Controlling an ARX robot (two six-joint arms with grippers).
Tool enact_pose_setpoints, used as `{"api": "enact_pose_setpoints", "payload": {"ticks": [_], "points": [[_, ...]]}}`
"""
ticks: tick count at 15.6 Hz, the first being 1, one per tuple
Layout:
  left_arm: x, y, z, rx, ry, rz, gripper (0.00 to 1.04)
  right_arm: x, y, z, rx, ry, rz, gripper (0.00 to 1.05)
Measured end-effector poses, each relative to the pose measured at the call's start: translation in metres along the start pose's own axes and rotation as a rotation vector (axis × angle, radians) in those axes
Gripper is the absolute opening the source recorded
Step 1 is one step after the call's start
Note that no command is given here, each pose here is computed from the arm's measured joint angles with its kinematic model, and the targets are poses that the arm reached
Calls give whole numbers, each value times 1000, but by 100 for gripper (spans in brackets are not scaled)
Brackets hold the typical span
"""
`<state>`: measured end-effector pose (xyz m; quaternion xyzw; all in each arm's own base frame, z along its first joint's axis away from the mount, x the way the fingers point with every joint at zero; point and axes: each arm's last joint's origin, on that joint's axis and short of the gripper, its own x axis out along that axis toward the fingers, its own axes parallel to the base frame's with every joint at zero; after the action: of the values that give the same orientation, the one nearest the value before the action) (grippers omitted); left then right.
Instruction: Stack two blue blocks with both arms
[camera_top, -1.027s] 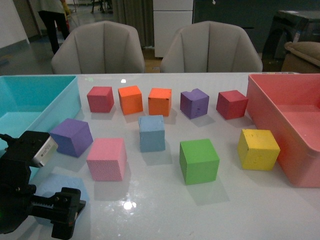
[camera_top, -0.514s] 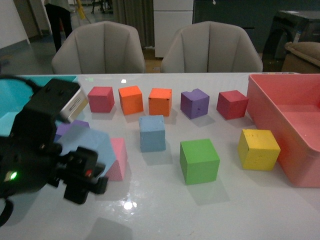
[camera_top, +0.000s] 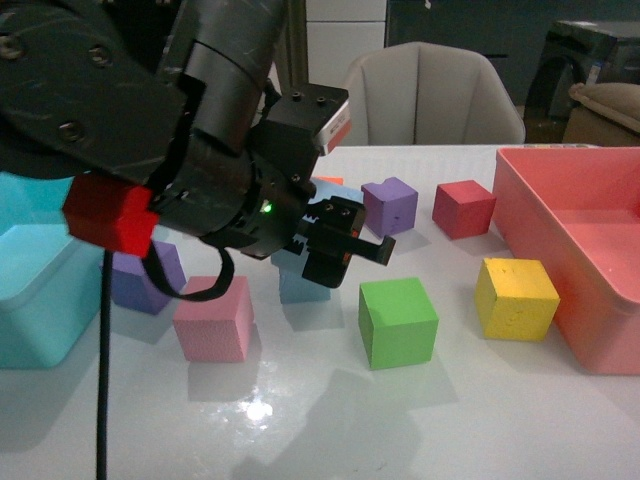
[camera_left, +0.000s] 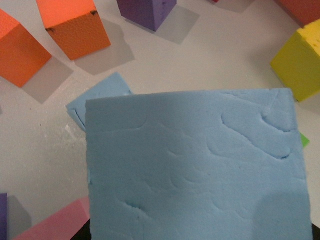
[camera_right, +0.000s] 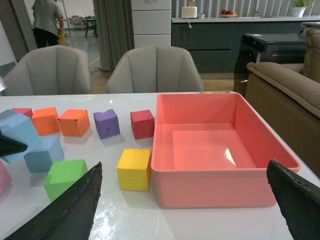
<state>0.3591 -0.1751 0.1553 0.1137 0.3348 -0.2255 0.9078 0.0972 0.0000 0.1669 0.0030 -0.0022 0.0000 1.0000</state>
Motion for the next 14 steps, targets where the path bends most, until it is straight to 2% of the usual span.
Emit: {"api": "enact_pose_setpoints", "payload": {"ticks": [4,6,11,14], "points": [[43,5,20,-63,39,19,49,0,0,0,0,0,0,98],[60,14,20,-108,69,36,49,0,0,0,0,0,0,98],[73,36,21,-194,66,75,49,0,0,0,0,0,0,98],[76,36,19,-207,73,73,49,0,0,0,0,0,0,98]]}}
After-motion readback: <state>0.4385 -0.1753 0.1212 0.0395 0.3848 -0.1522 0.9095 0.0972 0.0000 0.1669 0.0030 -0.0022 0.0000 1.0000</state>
